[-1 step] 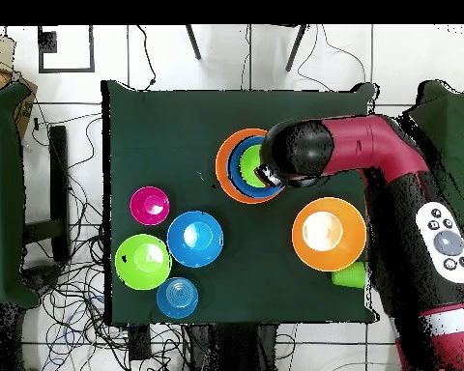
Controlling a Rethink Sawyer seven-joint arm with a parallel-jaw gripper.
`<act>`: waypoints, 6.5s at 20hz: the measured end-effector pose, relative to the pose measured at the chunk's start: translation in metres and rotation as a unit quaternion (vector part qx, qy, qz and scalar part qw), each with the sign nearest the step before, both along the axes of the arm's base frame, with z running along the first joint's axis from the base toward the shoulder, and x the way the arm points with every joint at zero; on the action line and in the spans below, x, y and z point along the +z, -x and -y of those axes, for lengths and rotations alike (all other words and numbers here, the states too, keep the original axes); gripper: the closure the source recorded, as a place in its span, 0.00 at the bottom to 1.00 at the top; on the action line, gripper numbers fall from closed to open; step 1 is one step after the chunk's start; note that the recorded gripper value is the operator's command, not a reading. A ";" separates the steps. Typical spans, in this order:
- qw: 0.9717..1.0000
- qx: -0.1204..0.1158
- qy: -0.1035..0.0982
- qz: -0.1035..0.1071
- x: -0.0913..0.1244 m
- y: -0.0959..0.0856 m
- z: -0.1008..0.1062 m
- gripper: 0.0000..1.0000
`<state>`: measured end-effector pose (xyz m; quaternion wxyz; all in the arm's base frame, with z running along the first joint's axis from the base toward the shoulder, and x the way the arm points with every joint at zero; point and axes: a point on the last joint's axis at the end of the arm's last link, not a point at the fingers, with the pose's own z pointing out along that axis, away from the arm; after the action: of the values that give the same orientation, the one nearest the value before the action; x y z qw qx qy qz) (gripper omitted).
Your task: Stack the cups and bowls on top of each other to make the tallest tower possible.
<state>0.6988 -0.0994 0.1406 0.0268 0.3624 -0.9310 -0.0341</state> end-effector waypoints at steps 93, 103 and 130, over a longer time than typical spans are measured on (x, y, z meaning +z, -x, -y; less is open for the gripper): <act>0.974 -0.211 0.056 0.058 0.085 0.131 -0.149 0.00; 0.969 -0.230 0.050 0.080 0.069 0.139 -0.135 0.00; 0.972 -0.218 0.075 0.043 -0.037 0.188 -0.122 0.00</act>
<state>0.5105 0.0228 0.1031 0.0057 0.1489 -0.9878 0.0463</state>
